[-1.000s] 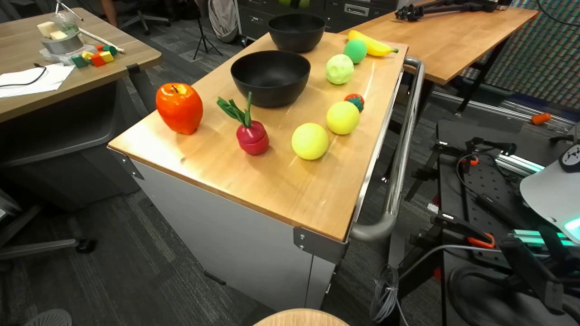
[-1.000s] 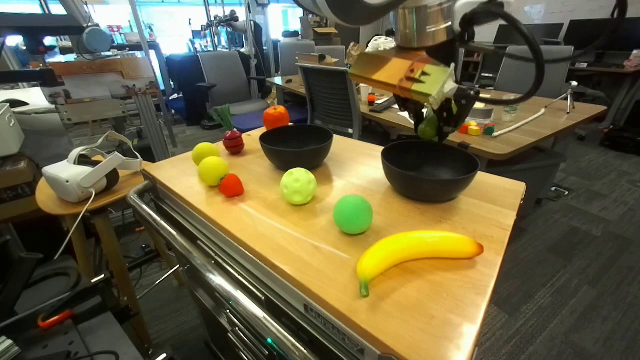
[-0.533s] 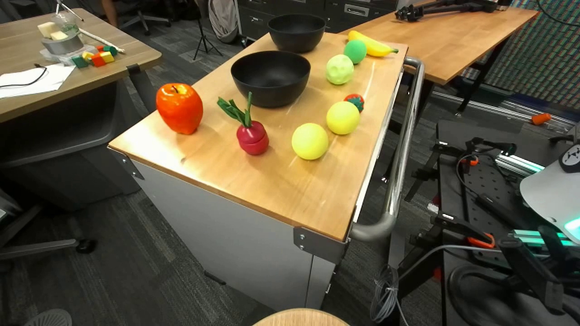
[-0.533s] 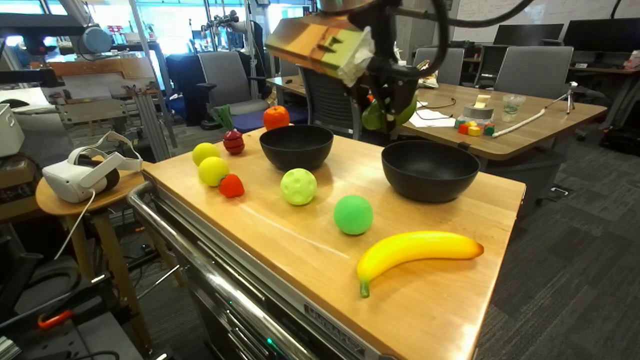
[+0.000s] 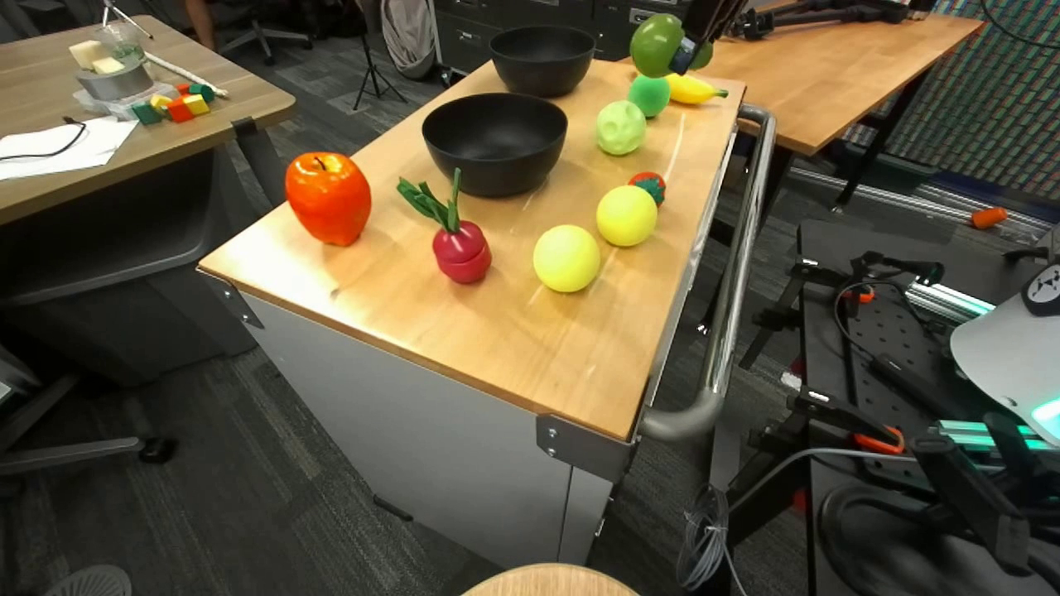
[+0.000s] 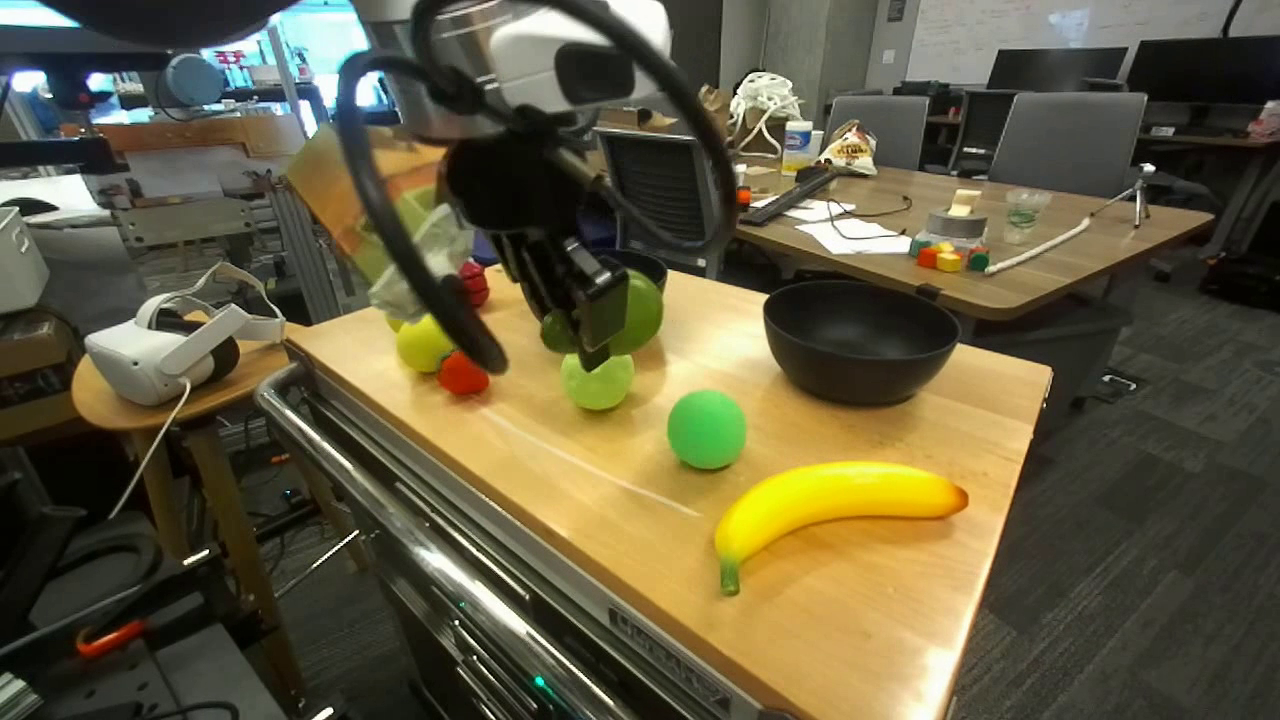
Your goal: Remove the fruits from the bowls
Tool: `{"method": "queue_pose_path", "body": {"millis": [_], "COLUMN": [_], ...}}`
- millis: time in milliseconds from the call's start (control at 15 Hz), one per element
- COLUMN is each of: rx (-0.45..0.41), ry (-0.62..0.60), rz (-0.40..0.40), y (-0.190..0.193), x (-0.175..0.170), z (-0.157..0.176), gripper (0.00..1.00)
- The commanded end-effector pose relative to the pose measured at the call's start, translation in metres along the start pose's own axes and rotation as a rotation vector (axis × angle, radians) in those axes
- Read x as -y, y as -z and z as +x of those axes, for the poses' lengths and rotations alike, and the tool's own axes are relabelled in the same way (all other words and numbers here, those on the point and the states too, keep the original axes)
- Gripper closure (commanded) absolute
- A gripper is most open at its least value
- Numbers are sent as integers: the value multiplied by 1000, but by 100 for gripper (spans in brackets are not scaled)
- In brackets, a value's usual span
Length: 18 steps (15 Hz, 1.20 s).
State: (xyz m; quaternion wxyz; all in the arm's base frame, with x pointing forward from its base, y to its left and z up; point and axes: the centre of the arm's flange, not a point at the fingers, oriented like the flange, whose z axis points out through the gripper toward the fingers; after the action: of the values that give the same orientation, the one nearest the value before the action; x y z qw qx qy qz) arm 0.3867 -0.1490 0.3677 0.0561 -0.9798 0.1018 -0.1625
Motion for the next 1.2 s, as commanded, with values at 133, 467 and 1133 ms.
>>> {"method": "queue_pose_path", "body": {"millis": [133,467,1133], "rx": [3,20,-22], "ry": [7,-24,-77], "rz": [39,71,134], "y": [-10,-19,-19], "x": [12,10,3], "z": [-39,-44,-46], "gripper": [79,79,34]}}
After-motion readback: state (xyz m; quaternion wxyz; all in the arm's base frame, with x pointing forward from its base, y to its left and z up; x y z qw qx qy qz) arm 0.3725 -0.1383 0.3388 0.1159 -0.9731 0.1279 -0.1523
